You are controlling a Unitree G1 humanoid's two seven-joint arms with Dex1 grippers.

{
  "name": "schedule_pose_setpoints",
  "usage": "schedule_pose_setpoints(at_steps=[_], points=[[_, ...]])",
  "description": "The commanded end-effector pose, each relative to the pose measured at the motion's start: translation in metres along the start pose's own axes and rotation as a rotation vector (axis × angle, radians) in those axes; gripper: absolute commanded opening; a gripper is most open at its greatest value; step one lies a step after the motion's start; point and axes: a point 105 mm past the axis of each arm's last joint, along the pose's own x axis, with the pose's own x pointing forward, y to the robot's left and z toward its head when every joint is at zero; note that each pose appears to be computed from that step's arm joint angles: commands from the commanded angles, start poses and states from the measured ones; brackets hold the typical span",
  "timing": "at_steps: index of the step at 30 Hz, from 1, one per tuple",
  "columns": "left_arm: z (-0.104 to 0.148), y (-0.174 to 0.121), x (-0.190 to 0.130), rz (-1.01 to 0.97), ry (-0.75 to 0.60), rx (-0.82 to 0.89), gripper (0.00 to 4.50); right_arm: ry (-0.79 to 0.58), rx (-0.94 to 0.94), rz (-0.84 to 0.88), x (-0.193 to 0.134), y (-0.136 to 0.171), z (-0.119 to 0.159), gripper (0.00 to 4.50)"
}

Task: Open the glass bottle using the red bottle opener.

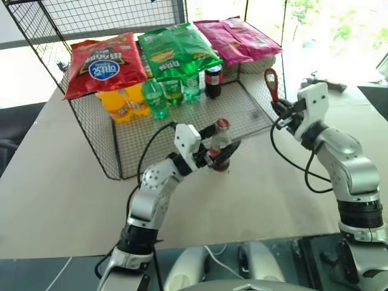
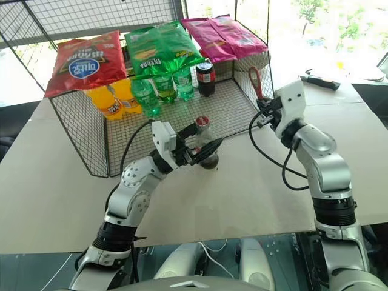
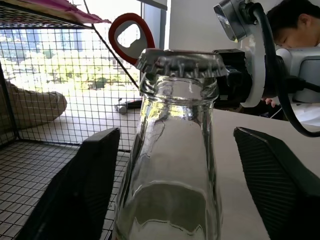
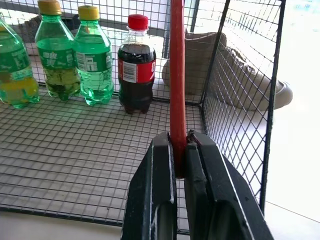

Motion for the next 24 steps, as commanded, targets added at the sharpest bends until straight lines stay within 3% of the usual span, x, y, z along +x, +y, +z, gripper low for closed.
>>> schedule_pose_setpoints(at_steps=[1, 3, 10, 15, 24], points=[[0.01, -0.004, 0.003, -0.019, -0.028, 0.036, 1.94, -0.053, -0.031, 0.054, 0.0, 0.022, 0.013, 0.0], [0.008, -0.005, 0.003, -0.024, -0.012, 0.046, 1.65, -0.053, -0.03, 0.077, -0.001, 0.03, 0.013, 0.0], [0.004, -0.003, 0.002, -0.015, 0.015, 0.069, 1.6, -0.073, -0.144, 0.17, -0.01, 0.057, 0.015, 0.0], [0.001, -0.001, 0.0, -0.007, 0.036, 0.087, 1.6, -0.168, -0.482, 0.171, -0.016, 0.065, 0.021, 0.0], [0.0, 0.005, 0.0, 0.019, 0.043, 0.098, 1.6, -0.275, -0.728, 0.134, -0.022, 0.064, 0.008, 0.0]])
